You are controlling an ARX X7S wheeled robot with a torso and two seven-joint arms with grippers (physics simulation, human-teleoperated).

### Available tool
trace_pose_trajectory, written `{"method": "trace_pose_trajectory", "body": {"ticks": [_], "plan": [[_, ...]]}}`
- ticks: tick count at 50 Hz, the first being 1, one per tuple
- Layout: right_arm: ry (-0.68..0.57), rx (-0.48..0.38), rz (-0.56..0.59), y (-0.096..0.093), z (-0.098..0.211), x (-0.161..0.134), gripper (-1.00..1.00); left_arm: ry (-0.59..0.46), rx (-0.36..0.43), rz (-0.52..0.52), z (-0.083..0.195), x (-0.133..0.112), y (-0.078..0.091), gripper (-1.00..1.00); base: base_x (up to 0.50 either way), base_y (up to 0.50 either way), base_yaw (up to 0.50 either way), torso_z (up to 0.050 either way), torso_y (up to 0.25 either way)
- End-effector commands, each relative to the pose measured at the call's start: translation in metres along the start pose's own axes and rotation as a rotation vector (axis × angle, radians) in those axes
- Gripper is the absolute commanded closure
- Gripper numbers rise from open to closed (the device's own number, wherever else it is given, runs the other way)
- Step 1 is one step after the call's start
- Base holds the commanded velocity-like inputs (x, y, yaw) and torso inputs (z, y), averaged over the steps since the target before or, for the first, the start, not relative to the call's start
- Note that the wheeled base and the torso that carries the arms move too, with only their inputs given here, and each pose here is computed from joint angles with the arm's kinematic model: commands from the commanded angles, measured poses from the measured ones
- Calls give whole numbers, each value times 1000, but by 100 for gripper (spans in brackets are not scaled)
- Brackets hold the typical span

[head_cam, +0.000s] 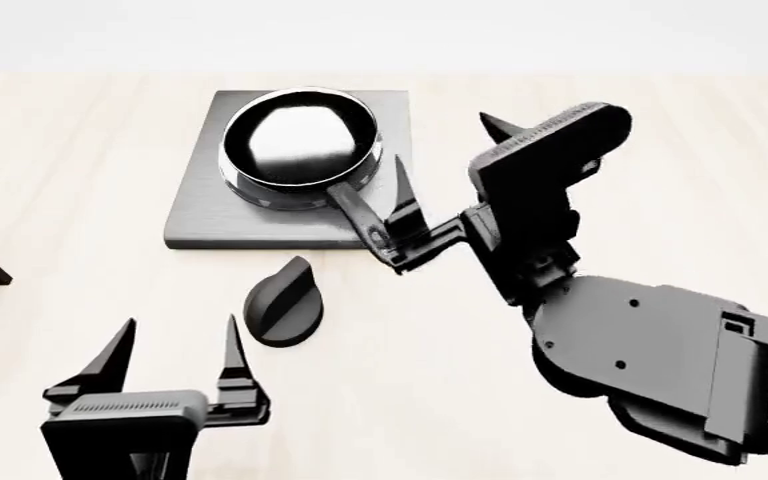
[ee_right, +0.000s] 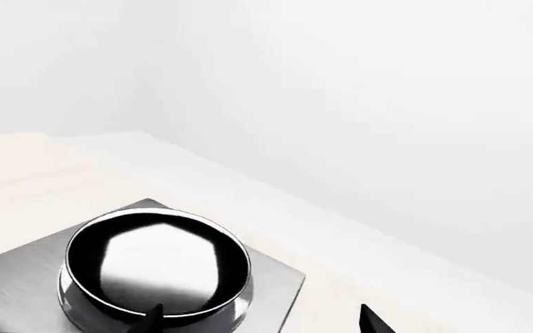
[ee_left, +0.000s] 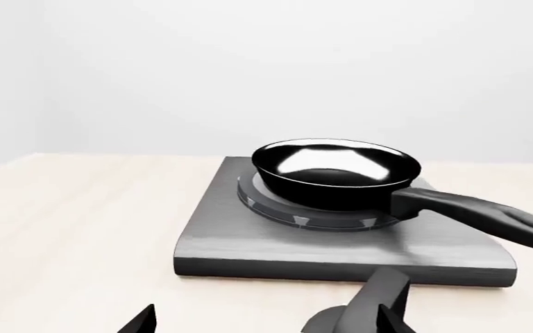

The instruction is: Turn on the stove and put the frying pan on it.

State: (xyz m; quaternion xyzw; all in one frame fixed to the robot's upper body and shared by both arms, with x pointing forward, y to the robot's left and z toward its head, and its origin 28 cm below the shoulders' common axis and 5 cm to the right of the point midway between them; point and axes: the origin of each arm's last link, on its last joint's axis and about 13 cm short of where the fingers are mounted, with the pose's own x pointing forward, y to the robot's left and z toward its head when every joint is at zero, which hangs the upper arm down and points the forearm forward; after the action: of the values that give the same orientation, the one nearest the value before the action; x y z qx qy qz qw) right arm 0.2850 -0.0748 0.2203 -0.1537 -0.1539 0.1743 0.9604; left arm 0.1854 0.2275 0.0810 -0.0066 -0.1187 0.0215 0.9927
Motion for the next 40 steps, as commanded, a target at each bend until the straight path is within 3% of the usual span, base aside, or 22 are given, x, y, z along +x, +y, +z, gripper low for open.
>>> {"method": "trace_pose_trajectory", "body": {"ticks": [1, 8, 12, 15, 17, 23, 33, 35, 40], "plan": [[-199, 90, -164, -4, -4, -83, -100, -45, 13, -1, 7, 1, -5, -100, 0, 0, 0, 0, 0], [-268, 173, -302, -5, -17, -117, -100, -80, 6, 2, 9, -2, -4, -100, 0, 0, 0, 0, 0], [-344, 136, -377, -5, -19, -137, -100, -138, -2, 9, 15, -5, -1, -100, 0, 0, 0, 0, 0], [-422, 156, -425, -9, -13, -150, -100, -231, -2, 46, 23, -7, 2, -100, 0, 0, 0, 0, 0], [-489, 212, -457, -14, -5, -163, -100, -359, -1, 83, 32, -13, 4, -100, 0, 0, 0, 0, 0], [-604, 192, -501, -18, 9, -182, -100, -503, 4, 113, 52, -25, 10, -100, 0, 0, 0, 0, 0], [-661, 197, -575, -17, 22, -207, -100, -648, -16, 162, 76, -39, 19, -100, 0, 0, 0, 0, 0], [-754, 165, -615, -28, 30, -209, -100, -679, -11, 170, 81, -42, 21, -100, 0, 0, 0, 0, 0], [-801, 148, -643, -29, 36, -217, -100, -746, -15, 194, 90, -49, 25, -100, 0, 0, 0, 0, 0]]}}
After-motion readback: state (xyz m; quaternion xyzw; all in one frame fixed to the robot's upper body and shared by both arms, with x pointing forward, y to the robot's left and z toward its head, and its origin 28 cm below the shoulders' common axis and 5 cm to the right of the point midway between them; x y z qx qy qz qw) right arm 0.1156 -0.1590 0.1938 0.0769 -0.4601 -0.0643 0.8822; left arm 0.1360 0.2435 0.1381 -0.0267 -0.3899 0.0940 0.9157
